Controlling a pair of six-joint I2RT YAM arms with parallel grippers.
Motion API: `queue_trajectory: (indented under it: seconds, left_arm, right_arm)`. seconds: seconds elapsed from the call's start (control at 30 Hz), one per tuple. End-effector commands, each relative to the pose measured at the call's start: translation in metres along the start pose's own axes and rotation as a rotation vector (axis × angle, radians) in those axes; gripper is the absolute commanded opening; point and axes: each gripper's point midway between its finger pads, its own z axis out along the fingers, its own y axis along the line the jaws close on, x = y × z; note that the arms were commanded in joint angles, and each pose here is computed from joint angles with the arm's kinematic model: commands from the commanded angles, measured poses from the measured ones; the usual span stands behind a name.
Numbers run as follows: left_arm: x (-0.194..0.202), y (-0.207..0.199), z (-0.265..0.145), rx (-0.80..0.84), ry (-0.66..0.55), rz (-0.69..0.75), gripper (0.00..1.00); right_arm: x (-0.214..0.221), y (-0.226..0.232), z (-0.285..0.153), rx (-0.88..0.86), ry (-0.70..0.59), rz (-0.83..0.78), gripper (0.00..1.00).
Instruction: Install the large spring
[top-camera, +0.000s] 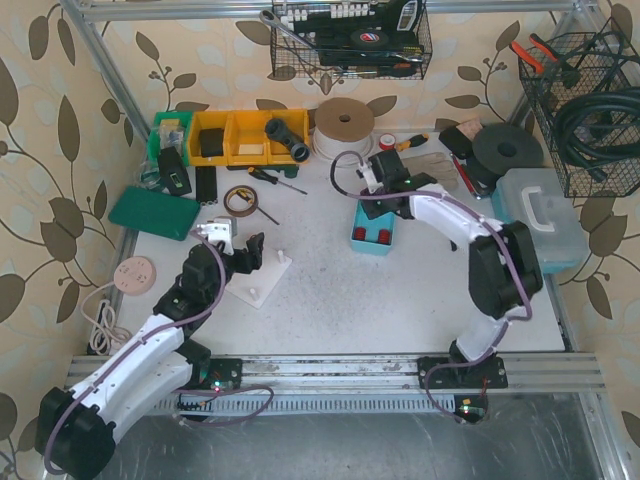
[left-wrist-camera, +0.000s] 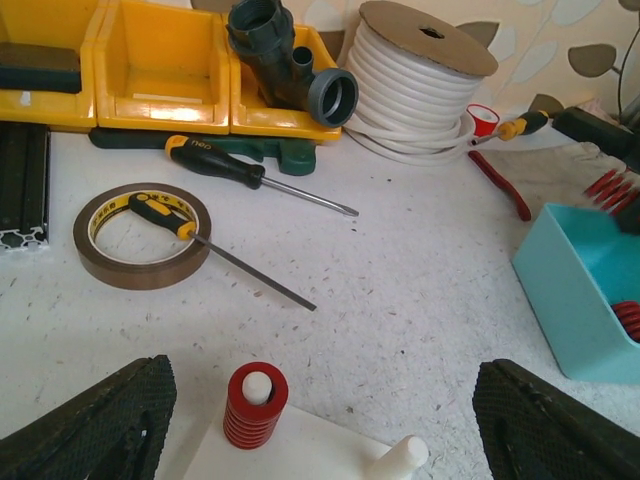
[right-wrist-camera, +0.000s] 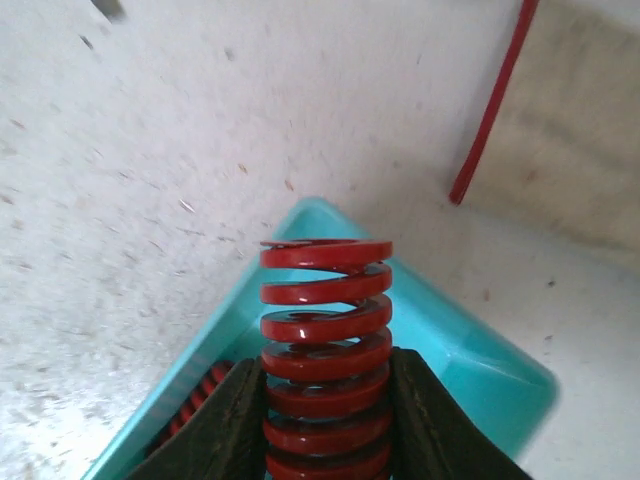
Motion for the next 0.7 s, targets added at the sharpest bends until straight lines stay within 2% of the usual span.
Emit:
queue_trajectory:
  seconds: [0.0, 0.17, 0.33, 0.57, 0.67]
  left_arm:
    - [-0.016, -0.009, 0.0, 0.039, -0.04, -0.023, 0.83]
    - [-0.018, -0.012, 0.007, 0.028, 0.02, -0.106, 0.8]
    - [-0.026, -0.043, 0.006, 0.154, 0.13, -0.185, 0.76]
    - [-0.046, -0.088, -0.01, 0.366, 0.218, -0.23, 0.68]
    - [-0.051, -0.108, -0.018, 0.476, 0.259, -0.252, 0.59]
  right_arm:
    - [-0.023, 0.011, -0.055, -0.037, -0.148, -0.038, 0.0]
    - [-0.034, 0.038, -0.121, -0.055, -0.406, -0.138, 0.0]
    - [-0.022, 0.067, -0.16, -0.123, -0.598, -0.215, 0.0]
    - [0.006, 0.125, -0.182, -0.2, -0.816, -0.419, 0.0]
    - [0.014, 0.149, -0.186, -0.221, -0.861, -0.474, 0.0]
